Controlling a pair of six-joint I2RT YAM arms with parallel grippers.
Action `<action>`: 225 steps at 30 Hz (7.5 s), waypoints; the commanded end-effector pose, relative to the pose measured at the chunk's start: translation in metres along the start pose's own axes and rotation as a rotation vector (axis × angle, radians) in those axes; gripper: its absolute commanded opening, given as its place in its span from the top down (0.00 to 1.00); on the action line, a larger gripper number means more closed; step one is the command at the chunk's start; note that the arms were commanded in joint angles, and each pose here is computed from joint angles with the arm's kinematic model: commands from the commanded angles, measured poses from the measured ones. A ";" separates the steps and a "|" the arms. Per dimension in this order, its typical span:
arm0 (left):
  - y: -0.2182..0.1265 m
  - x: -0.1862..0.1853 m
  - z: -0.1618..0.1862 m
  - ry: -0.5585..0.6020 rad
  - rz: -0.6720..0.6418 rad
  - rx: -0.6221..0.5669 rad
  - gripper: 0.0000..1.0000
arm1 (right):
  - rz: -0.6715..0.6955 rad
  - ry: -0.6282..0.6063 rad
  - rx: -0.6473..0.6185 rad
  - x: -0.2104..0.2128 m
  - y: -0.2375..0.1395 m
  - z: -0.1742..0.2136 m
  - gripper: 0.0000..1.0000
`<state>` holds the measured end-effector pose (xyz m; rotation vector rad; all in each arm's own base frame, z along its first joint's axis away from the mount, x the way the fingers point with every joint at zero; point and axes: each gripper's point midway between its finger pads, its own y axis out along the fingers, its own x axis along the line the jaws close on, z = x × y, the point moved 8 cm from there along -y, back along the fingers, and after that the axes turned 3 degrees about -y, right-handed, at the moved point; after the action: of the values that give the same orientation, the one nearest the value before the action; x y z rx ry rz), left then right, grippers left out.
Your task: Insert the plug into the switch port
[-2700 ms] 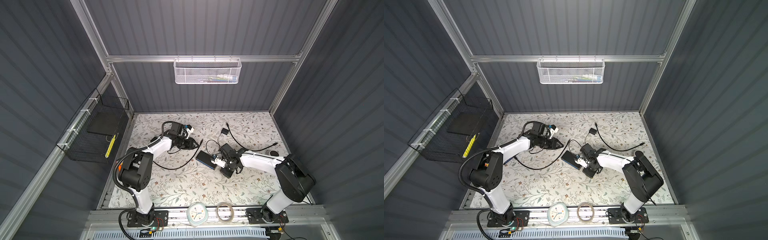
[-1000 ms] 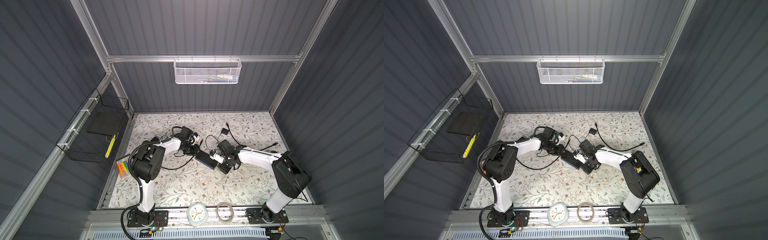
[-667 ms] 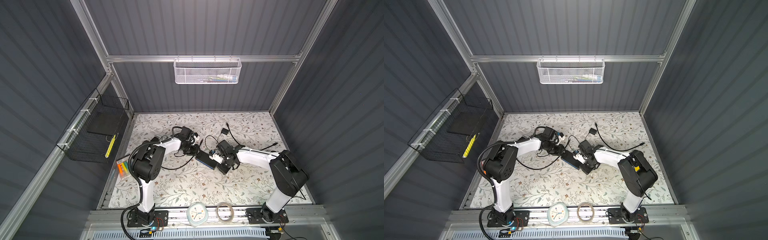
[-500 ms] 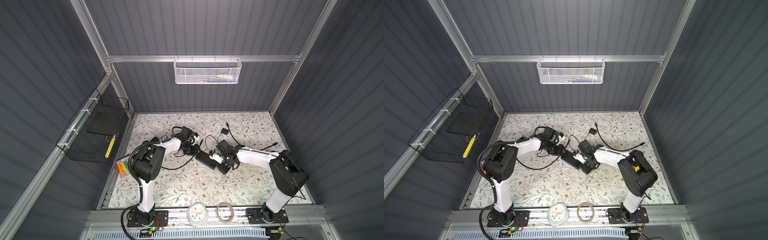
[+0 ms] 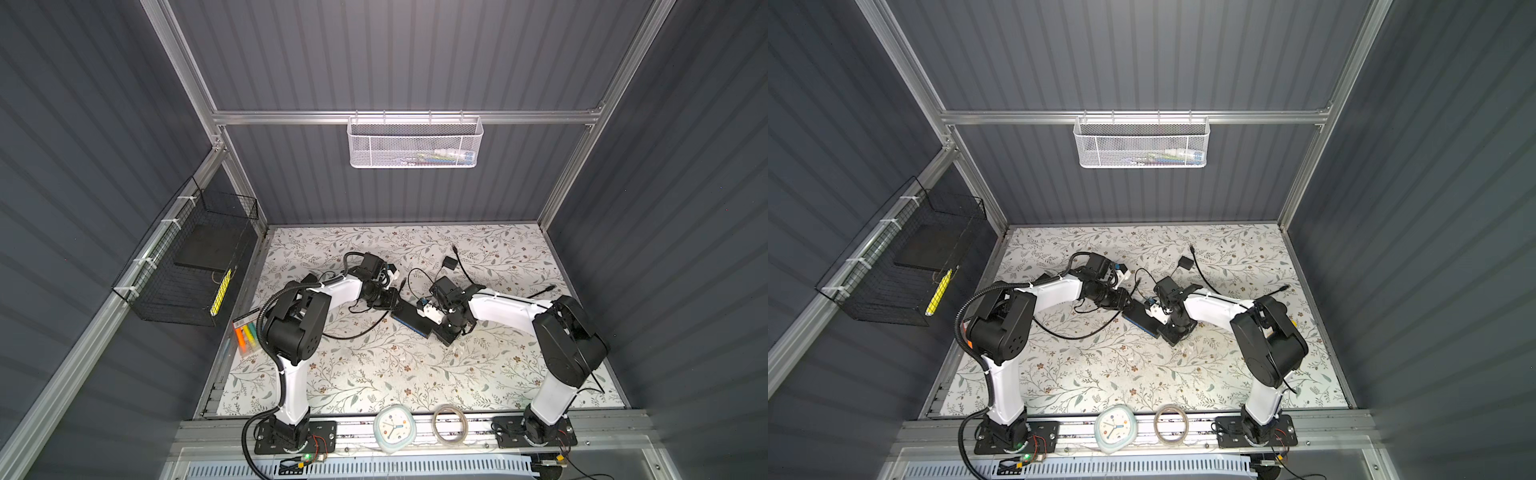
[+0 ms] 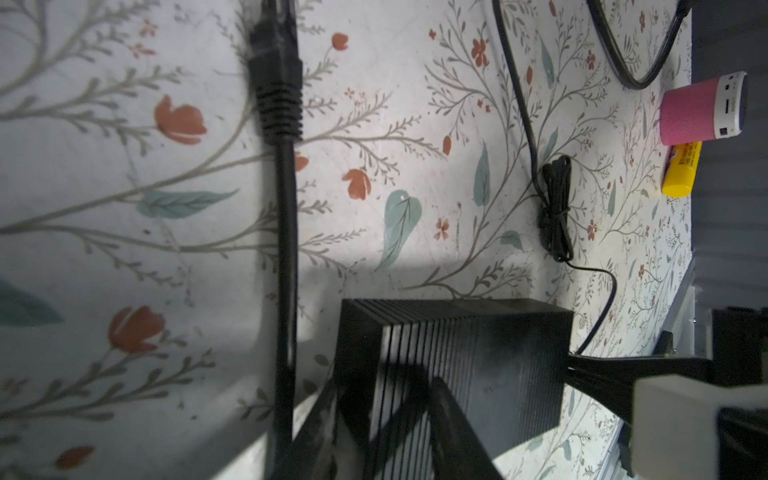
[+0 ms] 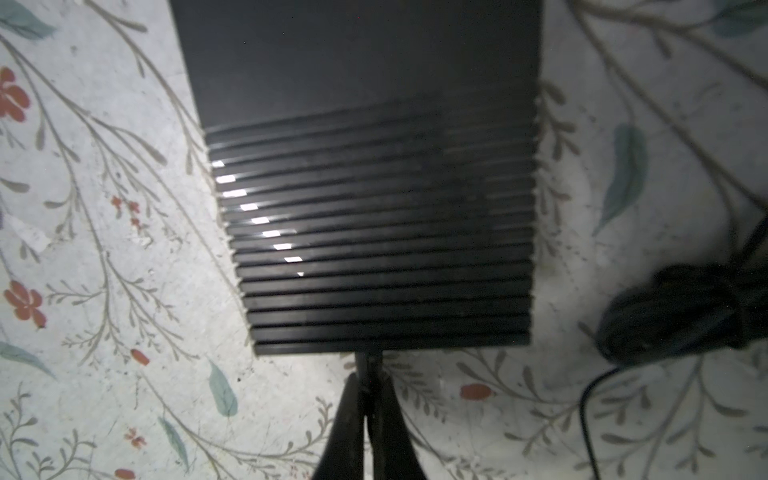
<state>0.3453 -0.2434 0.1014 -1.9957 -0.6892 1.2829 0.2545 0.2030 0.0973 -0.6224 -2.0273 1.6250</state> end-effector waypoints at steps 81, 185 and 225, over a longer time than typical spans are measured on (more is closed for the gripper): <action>0.059 -0.006 0.069 -0.034 0.121 0.196 0.66 | 0.048 0.219 -0.364 -0.022 -0.028 -0.108 1.00; 0.024 0.007 0.013 -0.218 0.008 0.048 0.67 | -0.226 0.927 -0.427 -0.036 0.002 0.005 0.76; -0.117 -0.027 0.008 -0.128 -0.101 -0.318 0.59 | 0.220 0.597 -0.116 -0.227 -0.034 -0.016 0.73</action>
<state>0.3244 -0.1939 0.2120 -2.1524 -1.0919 1.3287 0.4431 0.0758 0.1211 -1.2736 -1.6909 1.1169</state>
